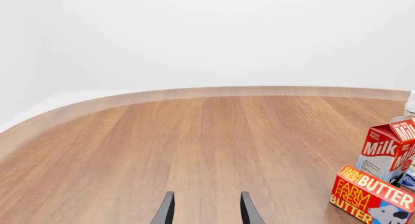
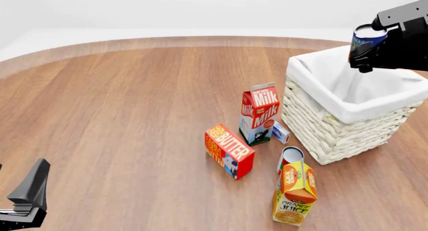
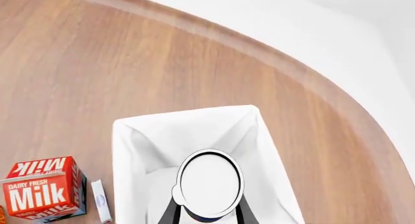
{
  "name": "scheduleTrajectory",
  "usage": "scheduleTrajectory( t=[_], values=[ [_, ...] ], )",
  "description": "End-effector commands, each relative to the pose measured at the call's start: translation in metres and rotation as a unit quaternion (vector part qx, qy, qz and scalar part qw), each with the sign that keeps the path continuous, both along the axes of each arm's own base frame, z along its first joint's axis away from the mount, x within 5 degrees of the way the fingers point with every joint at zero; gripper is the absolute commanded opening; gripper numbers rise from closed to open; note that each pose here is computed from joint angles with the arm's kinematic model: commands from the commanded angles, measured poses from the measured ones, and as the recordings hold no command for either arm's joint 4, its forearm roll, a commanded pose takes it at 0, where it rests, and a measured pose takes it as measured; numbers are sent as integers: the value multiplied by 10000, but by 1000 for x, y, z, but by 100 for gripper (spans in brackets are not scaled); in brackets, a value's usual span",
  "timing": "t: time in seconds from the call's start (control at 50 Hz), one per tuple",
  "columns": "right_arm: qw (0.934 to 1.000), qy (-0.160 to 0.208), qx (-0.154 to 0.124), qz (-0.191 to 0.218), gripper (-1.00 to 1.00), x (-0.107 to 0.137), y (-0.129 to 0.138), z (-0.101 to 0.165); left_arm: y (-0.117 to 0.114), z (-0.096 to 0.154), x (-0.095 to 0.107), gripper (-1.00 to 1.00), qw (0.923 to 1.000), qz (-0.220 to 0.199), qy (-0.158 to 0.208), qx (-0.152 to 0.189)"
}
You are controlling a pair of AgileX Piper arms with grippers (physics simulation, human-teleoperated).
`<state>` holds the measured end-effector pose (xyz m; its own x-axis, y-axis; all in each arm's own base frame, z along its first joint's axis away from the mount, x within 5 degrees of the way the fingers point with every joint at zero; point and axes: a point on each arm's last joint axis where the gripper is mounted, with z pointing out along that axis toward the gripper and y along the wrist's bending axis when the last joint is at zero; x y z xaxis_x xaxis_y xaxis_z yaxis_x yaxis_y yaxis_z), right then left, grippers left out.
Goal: Pick up the alphabet soup, and put it in the basket.
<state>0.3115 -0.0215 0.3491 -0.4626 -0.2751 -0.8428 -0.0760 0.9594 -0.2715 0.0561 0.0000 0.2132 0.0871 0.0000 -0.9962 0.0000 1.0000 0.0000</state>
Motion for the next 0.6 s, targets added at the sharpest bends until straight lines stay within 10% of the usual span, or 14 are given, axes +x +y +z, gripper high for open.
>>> scheduleTrajectory(
  t=[0.02, 0.6],
  values=[
    [9999, 148, 48, -36, -100, 14, -2, -4, 0, 0, 0, 100, 10000, 0, 0, 0],
    [9984, 551, -97, 29, -100, 42, -7, -29, 0, 0, 0, 100, 10000, 0, 0, 0]
  ],
)
